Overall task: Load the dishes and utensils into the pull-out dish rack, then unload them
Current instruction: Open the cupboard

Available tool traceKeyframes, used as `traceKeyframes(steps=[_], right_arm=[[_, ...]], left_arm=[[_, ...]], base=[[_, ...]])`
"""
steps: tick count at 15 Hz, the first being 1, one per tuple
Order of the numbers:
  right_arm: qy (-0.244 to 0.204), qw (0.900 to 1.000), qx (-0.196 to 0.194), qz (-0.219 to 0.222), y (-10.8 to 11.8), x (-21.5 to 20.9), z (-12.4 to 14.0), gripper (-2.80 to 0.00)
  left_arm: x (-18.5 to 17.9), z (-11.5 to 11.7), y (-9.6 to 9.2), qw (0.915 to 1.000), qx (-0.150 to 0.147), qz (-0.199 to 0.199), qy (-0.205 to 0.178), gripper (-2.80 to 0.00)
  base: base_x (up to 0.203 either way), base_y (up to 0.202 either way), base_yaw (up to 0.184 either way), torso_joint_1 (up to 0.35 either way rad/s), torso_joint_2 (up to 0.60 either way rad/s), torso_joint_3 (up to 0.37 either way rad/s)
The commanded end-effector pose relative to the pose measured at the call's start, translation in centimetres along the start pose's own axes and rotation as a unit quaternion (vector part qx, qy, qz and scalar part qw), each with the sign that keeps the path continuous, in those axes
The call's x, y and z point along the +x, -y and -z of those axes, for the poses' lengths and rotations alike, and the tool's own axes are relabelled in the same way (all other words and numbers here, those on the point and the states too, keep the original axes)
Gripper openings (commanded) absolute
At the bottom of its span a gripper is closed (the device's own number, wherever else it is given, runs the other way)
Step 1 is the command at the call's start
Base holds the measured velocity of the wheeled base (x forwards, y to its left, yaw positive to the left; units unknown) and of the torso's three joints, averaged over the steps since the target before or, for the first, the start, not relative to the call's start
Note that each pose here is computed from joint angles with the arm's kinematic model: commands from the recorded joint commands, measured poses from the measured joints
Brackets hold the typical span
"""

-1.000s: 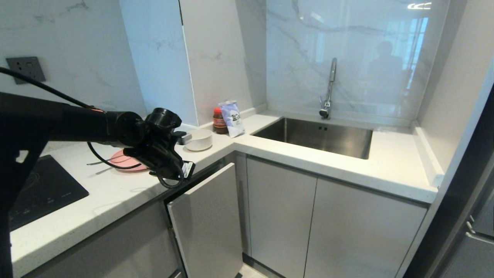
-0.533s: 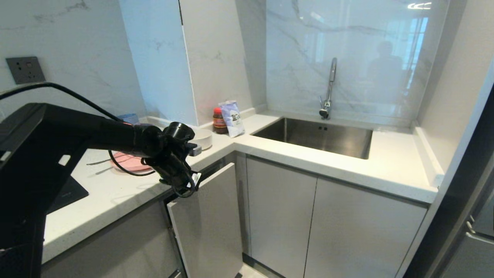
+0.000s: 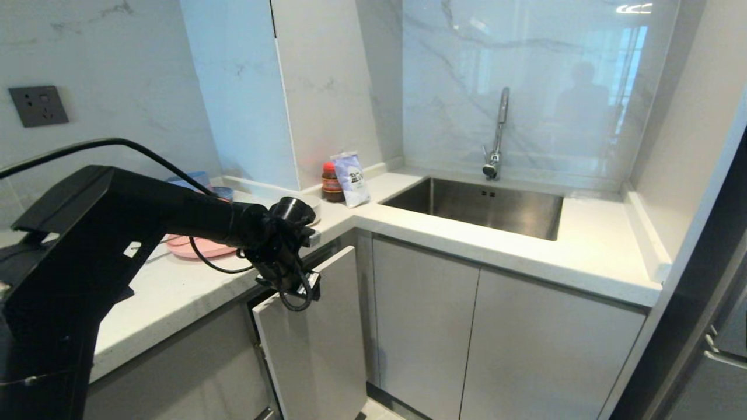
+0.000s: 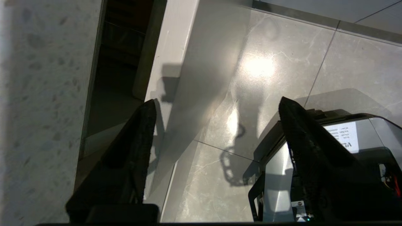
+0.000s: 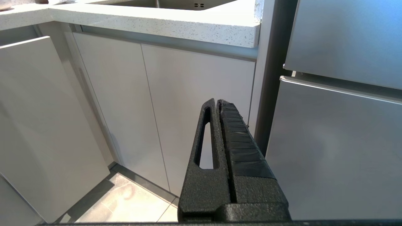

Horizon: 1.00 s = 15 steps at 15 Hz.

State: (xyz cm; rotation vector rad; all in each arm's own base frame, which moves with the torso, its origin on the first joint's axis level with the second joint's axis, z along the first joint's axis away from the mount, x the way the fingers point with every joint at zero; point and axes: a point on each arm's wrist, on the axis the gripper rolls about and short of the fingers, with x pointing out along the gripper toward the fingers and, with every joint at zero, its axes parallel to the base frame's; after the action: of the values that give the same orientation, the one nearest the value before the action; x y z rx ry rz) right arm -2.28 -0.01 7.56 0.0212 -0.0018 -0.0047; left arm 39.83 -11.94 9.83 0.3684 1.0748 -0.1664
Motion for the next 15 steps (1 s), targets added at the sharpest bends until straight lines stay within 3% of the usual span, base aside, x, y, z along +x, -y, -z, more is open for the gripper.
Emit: traceKeyframes(steps=[1,4,15], right_arm=[[0.001,1.000,0.000,0.000,0.0,0.0,0.0,-2.80],[0.001,1.000,0.000,0.000,0.0,0.0,0.0,-2.80],[0.001,1.000,0.000,0.000,0.0,0.0,0.0,-2.80]], left_arm=[[0.7,0.1,0.1,0.9998,0.002,-0.019,-0.006,0.00],[1.1,-0.1,0.0,0.9985,-0.001,-0.055,-0.002,0.00],[3.6,0.3,0.8,0.9982,0.008,-0.052,-0.028,0.00]], base=[[0.000,0.000,0.000,0.000,0.00,0.000],[0.000,0.000,0.000,0.000,0.00,0.000],[0.000,0.000,0.000,0.000,0.00,0.000]])
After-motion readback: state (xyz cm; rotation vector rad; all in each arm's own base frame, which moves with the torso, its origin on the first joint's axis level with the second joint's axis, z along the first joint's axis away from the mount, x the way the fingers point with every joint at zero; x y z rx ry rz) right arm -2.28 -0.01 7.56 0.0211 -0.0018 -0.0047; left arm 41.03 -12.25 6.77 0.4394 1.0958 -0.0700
